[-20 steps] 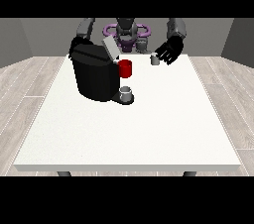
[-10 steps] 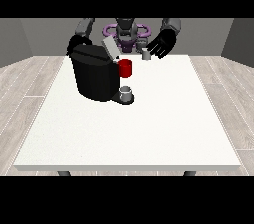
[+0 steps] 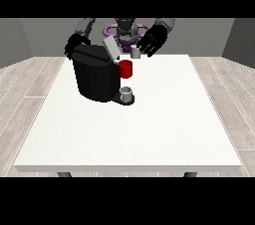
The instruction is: Insert the coffee pod into the coffee machine and close the lid
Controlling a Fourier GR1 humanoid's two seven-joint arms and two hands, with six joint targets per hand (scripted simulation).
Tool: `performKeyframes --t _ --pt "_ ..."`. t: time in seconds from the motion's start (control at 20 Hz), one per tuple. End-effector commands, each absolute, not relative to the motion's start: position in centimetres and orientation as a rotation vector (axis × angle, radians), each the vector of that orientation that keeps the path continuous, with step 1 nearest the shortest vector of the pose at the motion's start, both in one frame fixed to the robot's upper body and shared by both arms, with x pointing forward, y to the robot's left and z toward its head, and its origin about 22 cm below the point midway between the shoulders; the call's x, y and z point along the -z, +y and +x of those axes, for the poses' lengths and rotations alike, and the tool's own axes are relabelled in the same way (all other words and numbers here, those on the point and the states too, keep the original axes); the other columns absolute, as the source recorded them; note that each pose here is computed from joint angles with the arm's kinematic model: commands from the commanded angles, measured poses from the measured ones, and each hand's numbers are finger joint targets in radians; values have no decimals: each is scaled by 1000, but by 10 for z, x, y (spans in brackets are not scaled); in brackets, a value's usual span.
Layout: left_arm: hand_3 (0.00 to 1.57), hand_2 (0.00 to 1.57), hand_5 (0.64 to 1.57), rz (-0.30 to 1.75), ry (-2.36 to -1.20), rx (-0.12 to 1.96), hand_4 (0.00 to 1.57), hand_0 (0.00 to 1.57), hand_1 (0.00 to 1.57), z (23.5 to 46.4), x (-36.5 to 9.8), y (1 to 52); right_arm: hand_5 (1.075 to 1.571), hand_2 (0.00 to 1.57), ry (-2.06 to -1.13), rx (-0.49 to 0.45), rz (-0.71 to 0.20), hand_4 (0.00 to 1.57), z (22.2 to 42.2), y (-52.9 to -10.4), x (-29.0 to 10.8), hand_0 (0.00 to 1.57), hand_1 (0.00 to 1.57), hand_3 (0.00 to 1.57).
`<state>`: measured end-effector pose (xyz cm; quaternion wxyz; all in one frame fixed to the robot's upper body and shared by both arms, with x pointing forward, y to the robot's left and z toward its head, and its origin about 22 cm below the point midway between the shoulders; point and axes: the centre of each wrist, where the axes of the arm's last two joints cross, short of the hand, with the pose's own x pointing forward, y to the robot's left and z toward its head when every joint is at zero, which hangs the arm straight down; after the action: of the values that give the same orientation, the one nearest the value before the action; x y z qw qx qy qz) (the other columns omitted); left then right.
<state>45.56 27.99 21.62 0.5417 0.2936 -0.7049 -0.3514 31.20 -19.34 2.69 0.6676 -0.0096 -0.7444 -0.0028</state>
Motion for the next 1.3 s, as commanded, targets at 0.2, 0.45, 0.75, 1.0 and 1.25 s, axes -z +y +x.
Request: performKeyframes --t 0.2,0.45,0.75,1.0,1.25 --pt "1236 1297 1571 723 -1735 846 485 1265 1265 460 -251 261 1571 0 -1737 4 -57 548 330 -204 -50 0 0 0" --pt "1222 1315 1571 732 -1680 855 498 1292 1292 458 -238 280 1571 0 -1738 39 -63 526 323 -206 -51 0 0 0" --pt "1207 1283 1571 723 -1689 832 511 1229 1229 459 -229 282 1571 0 -1735 33 -41 514 312 -206 -44 0 0 0" --pt "1183 1253 1571 694 -1685 871 493 1179 1179 461 -217 262 1571 0 -1711 71 -59 498 313 -209 -38 0 0 0" --pt "1201 1269 1571 740 -1722 870 515 1190 1190 462 -247 267 1571 0 -1786 54 -53 513 318 -201 -45 0 0 0"
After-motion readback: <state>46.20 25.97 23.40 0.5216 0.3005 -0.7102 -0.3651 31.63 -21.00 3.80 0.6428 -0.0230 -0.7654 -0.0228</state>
